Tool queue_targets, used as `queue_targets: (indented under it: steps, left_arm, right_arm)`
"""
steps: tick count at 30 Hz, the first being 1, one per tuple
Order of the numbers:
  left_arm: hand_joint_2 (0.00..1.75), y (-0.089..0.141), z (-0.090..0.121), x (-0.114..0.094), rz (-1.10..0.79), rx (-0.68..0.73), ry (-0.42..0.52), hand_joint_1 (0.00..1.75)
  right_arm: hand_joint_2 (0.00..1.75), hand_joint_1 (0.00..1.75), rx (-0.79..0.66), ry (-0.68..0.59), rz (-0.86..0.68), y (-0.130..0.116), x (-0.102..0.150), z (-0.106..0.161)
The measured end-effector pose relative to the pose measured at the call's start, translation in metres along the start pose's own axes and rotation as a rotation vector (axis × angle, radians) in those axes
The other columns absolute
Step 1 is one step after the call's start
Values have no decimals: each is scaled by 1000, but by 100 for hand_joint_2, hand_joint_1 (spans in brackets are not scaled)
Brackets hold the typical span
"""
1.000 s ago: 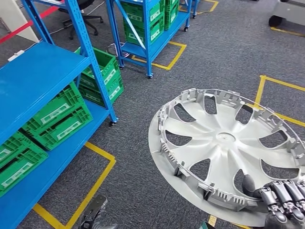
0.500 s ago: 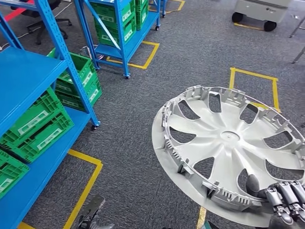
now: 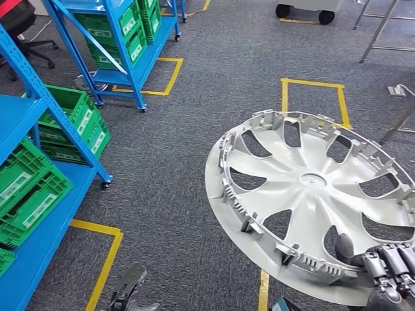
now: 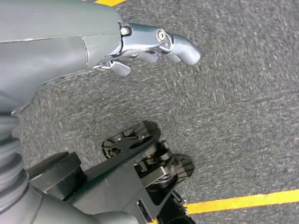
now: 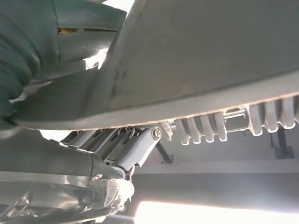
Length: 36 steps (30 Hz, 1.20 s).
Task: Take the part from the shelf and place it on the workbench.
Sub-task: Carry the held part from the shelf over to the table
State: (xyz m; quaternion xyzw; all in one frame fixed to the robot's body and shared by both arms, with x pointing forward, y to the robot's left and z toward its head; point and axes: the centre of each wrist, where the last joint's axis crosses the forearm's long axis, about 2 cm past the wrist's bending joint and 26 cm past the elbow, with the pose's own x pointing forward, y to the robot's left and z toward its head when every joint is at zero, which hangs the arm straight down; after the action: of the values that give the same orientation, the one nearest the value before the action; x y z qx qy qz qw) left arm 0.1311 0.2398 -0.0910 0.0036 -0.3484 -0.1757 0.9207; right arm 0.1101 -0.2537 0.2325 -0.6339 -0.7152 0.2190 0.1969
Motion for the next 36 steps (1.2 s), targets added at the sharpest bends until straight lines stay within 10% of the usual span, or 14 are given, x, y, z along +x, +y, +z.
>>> queue_targets:
  steps: [36]
  left_arm:
    - [175,8,3,-8,0,21,-2,0]
  right_arm:
    - [175,175,-43,30,-51,14,10,-12]
